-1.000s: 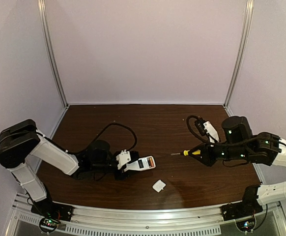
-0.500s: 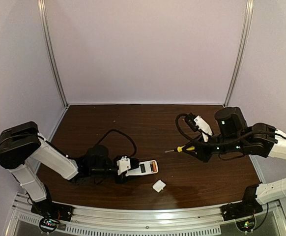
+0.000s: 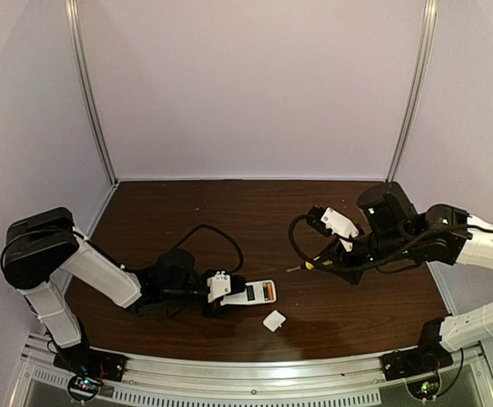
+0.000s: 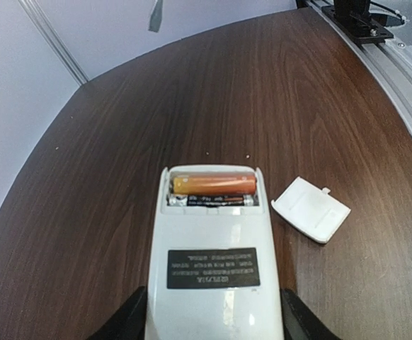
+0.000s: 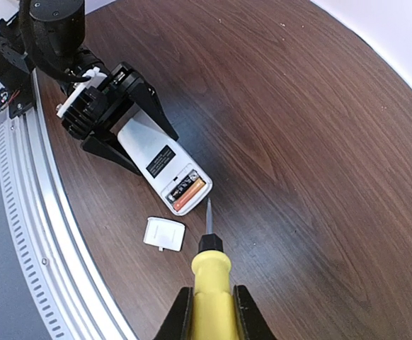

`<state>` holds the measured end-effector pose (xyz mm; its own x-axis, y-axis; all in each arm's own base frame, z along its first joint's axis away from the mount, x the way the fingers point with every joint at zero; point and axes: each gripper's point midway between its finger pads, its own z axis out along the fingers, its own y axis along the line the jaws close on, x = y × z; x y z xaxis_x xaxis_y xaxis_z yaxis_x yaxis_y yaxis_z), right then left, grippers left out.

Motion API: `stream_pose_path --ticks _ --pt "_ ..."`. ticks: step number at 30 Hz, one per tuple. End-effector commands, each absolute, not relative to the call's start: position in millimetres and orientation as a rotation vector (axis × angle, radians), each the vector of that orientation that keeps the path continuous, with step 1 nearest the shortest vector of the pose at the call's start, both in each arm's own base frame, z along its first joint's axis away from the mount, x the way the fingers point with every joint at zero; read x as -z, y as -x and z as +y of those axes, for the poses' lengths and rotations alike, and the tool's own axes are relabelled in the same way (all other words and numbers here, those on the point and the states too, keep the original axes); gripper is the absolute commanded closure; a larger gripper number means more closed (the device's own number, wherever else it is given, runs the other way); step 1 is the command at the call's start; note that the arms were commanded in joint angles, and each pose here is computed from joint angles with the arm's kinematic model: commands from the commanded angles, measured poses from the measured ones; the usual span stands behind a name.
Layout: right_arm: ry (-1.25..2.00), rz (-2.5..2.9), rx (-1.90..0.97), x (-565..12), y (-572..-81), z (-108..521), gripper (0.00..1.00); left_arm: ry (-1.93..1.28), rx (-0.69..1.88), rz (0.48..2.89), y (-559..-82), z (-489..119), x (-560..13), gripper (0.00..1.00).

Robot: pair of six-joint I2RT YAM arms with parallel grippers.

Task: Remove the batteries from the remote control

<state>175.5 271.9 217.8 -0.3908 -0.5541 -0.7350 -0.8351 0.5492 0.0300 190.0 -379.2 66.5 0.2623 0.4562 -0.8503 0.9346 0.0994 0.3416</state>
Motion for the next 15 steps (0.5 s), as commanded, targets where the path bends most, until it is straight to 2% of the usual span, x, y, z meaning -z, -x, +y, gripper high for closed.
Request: stream_pose_path --ticks 1,15 --pt "1.193 2.062 -0.432 -220 -179 271 1.00 -1.537 0.583 1.296 -187 -380 -65 1.00" --pt "1.269 2.033 -0.379 -198 -197 315 1.00 -1.528 0.435 1.320 -200 -365 -47 1.00"
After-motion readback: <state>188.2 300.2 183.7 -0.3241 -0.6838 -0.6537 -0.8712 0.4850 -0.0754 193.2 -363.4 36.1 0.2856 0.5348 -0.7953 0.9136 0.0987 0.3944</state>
